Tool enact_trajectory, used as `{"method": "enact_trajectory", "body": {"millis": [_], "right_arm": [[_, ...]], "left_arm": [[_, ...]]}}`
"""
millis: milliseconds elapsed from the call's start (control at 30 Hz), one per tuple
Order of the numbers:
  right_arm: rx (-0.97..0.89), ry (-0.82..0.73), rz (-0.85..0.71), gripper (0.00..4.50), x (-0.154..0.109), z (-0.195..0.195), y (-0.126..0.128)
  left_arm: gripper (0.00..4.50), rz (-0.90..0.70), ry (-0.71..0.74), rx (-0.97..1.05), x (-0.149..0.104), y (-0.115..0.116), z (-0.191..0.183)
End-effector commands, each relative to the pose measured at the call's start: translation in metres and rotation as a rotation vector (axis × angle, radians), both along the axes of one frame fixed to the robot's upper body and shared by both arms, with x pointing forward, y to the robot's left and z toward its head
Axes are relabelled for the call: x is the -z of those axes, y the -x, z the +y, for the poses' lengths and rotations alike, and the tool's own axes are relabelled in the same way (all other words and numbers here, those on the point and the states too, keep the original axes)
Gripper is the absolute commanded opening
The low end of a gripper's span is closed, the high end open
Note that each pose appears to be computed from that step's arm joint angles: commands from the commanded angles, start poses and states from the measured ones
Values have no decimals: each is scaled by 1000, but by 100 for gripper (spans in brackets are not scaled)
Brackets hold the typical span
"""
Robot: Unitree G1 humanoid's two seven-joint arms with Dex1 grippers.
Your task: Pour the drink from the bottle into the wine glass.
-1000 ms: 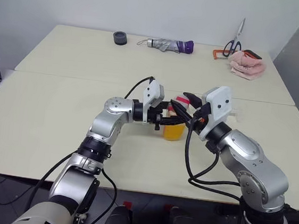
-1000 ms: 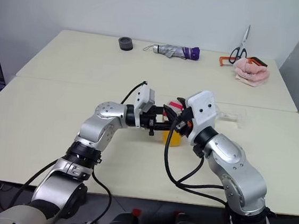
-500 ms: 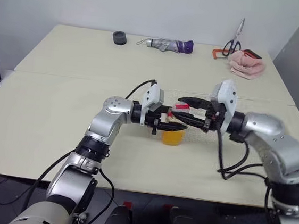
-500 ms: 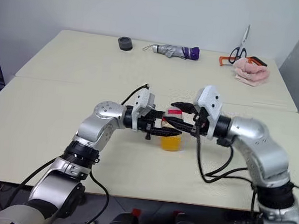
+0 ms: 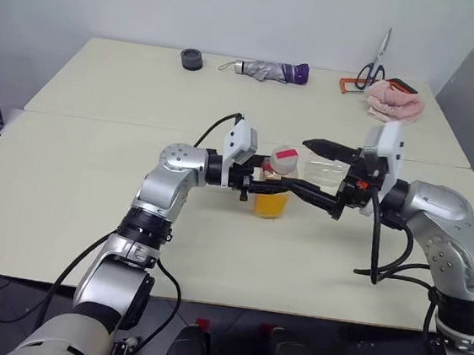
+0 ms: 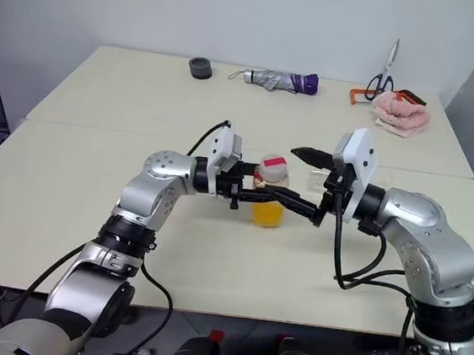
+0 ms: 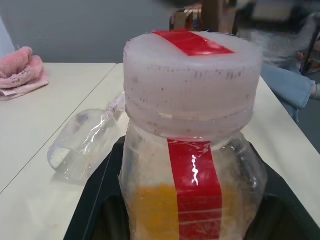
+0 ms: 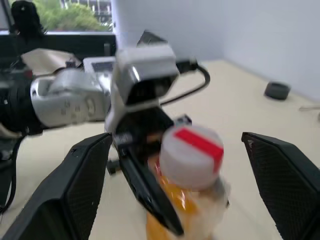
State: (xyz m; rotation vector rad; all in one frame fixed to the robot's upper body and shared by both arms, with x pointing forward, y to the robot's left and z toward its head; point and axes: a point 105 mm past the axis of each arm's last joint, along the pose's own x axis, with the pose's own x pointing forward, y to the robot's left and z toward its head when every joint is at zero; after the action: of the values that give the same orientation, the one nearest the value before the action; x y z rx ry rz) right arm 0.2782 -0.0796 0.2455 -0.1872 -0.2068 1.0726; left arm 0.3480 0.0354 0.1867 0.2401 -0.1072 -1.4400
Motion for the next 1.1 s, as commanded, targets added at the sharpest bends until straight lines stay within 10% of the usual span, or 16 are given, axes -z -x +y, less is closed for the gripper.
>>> {"method": "enact_trajectory", "body": {"millis": [33, 600, 867, 1100], "right_arm": [[164, -24, -47, 430, -4, 8, 2], [465, -81, -49, 430, 5, 25, -16], [420, -105, -37, 192, 5, 34, -14], [343, -71, -28, 182, 12, 38, -12]], "left_arm": [[194, -54, 36, 6, -18, 0, -5], [194, -71, 30, 9, -12, -4, -14], [194, -70, 29, 2, -10, -4, -13], [194, -64, 30, 5, -10, -4, -12]]}}
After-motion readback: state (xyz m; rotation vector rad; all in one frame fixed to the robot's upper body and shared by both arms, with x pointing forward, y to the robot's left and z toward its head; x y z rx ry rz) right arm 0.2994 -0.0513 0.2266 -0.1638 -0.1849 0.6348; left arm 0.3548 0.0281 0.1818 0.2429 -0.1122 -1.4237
